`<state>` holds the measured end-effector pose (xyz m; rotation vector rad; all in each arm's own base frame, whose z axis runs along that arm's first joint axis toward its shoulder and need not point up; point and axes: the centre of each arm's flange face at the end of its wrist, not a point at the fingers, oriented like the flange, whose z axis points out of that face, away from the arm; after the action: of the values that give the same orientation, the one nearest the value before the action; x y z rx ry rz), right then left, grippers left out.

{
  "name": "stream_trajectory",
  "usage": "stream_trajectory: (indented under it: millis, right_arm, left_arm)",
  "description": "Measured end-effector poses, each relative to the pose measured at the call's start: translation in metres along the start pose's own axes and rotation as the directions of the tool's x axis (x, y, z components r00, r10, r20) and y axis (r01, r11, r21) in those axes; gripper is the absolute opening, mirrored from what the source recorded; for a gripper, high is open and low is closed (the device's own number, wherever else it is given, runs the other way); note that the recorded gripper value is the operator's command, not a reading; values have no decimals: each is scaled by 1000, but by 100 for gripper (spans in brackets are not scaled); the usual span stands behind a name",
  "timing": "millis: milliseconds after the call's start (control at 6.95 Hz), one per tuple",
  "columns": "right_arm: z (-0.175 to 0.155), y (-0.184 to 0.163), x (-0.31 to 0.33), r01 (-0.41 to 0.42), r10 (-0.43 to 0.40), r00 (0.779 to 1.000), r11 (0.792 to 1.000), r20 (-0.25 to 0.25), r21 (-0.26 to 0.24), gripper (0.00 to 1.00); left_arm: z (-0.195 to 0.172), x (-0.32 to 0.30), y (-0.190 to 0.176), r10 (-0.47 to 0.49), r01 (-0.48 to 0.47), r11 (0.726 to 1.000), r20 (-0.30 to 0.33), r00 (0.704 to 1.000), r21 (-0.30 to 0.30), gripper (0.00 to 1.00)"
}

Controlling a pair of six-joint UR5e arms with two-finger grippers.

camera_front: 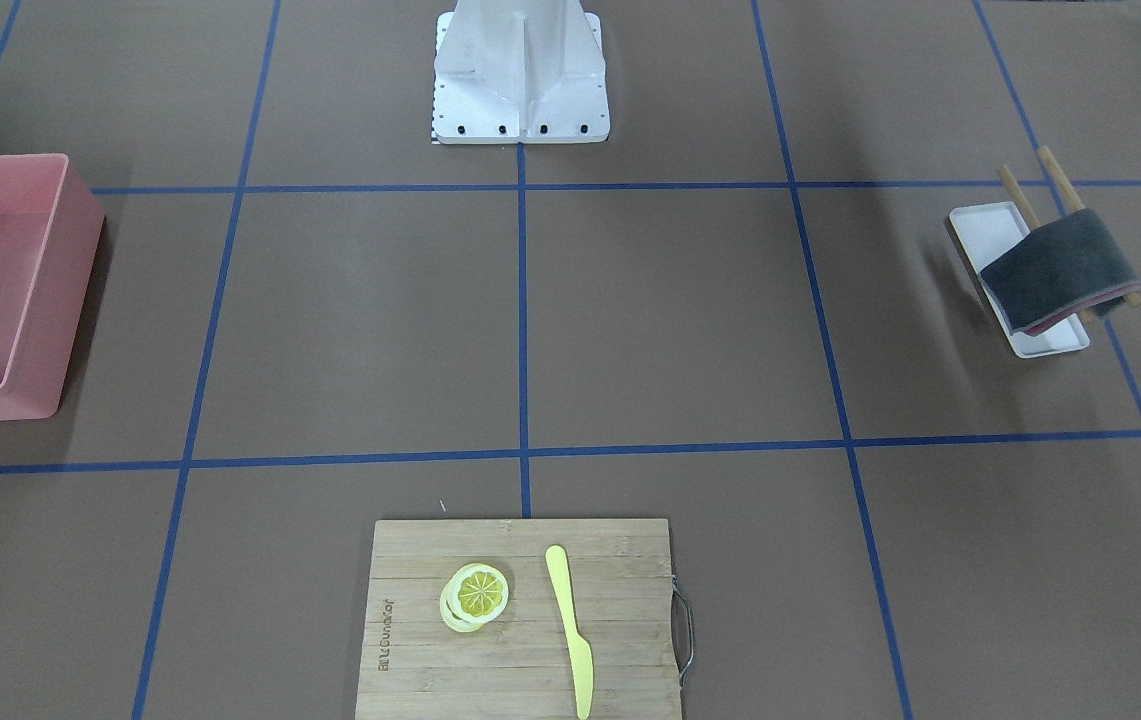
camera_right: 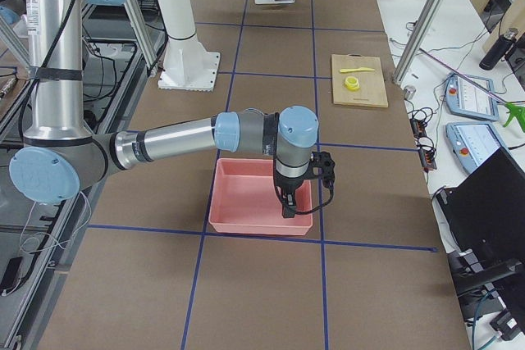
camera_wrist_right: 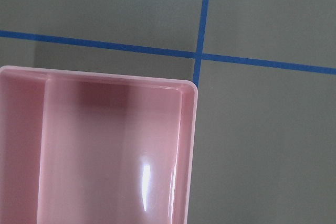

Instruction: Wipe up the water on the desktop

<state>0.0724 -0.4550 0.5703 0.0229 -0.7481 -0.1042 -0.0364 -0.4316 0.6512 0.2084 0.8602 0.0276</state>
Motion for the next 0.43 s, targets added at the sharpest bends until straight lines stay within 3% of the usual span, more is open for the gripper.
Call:
stream_trajectory:
  millis: [432]
  right_arm:
    - [4,7,1,-4,4,1000,1000,10,-2,100]
  left_arm:
    - [-7,8,3,-14,14,1000,1,1000,-20,98]
